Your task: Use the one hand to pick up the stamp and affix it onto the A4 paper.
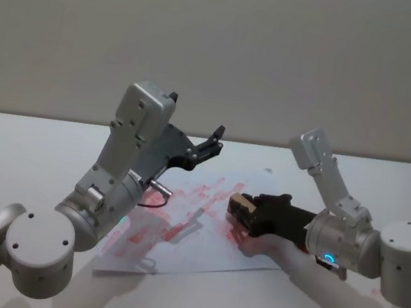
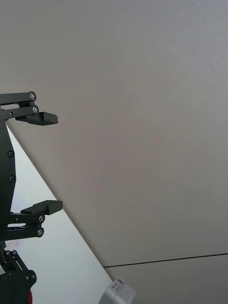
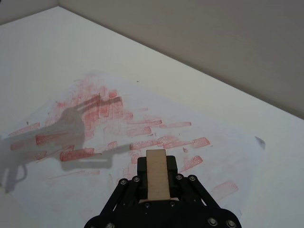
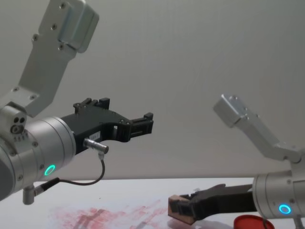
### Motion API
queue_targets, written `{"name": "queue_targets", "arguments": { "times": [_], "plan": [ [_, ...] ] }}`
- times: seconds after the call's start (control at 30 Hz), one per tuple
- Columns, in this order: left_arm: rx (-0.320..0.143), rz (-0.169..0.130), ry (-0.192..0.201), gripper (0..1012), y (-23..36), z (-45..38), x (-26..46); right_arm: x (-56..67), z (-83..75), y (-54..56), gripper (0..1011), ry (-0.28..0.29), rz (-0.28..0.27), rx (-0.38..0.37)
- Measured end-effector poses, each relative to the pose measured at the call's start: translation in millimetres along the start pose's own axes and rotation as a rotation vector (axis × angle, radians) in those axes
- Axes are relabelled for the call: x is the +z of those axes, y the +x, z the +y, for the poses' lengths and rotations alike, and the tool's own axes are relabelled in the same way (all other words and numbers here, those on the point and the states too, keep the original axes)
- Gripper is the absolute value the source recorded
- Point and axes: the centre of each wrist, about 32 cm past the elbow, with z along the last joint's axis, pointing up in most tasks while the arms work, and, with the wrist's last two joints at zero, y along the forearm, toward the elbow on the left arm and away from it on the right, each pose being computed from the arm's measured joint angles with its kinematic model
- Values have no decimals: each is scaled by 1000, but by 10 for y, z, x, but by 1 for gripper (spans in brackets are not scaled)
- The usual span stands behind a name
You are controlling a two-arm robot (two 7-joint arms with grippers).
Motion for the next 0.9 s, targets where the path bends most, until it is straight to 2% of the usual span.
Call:
{"name": "queue_targets", "arguments": {
  "times": [0.23,0.5,0.7,0.9],
  "plan": [
    [0,0,0,1001,0,0,0,8,-74,-8,218,59,-12,-44],
    [0,0,0,1001,0,0,0,20,-257,-4,218,128,-29,-130],
    [0,0,0,1001,0,0,0,-23,-511,-12,218,161,-30,-228],
    [0,0,0,1001,0,0,0,-78,-712,-45,218,158,-15,-288]
  ]
}}
